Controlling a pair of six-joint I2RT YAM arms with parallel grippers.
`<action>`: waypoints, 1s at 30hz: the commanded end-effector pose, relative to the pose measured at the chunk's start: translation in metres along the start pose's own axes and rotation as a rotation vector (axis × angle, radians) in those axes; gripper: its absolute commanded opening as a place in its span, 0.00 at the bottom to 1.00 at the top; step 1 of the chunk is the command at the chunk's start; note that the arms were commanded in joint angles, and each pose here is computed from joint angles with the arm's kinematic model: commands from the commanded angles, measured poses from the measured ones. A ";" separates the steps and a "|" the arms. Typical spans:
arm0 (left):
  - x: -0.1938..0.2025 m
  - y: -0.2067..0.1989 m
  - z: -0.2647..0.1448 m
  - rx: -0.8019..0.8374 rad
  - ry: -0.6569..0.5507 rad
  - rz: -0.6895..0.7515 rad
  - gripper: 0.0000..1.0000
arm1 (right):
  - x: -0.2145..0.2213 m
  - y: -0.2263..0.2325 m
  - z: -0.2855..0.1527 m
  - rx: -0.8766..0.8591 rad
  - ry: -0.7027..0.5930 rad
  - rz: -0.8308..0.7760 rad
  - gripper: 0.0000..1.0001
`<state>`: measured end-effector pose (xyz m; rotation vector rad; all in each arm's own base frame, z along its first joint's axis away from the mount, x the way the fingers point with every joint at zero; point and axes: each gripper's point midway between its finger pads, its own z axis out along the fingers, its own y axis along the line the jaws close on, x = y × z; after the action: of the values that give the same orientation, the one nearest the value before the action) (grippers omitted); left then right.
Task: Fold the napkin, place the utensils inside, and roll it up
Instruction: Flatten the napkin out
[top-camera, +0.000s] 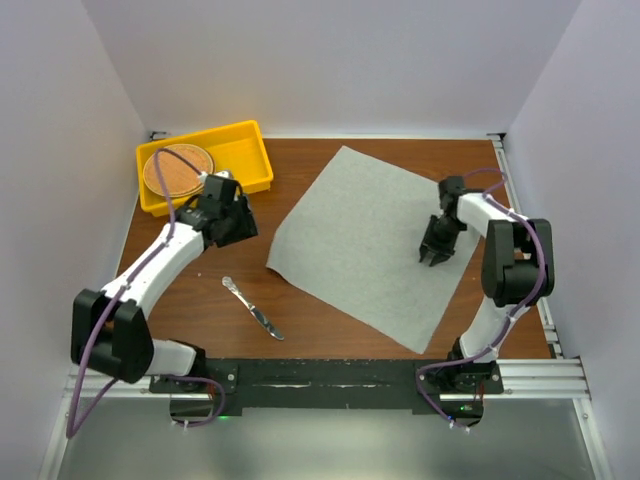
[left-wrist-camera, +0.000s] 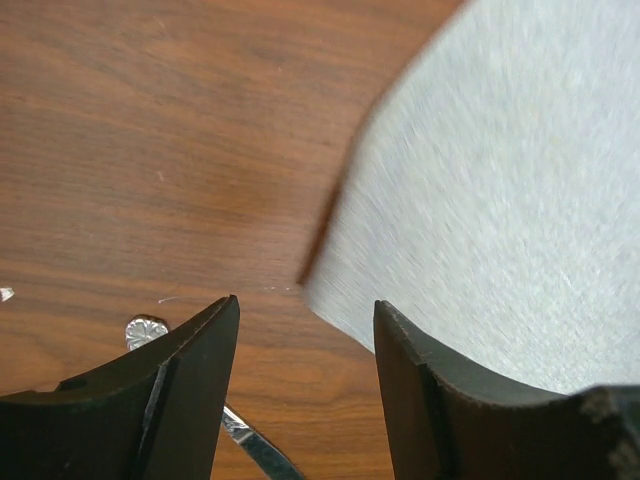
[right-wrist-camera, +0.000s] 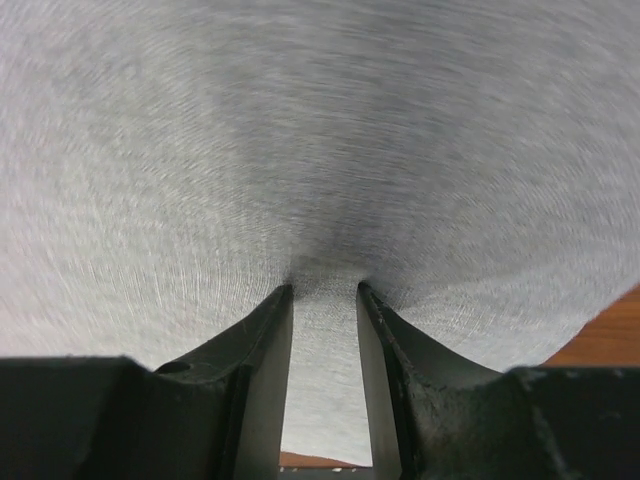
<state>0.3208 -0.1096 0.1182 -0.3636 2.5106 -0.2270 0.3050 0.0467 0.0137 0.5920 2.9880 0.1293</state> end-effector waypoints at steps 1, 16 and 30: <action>-0.021 -0.007 -0.022 0.106 -0.090 -0.125 0.62 | -0.056 -0.070 -0.014 0.233 -0.160 0.083 0.36; 0.017 -0.009 -0.012 0.171 0.017 -0.155 0.59 | 0.092 0.224 -0.046 -0.223 -0.200 -0.908 0.73; 0.063 -0.122 0.046 0.435 0.195 0.054 0.42 | 0.048 0.156 -0.032 -0.089 -0.117 -0.489 0.62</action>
<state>0.2914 -0.2050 0.0580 -0.2248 2.6752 -0.6811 0.3061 0.2497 0.0477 -0.4036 2.8552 0.2280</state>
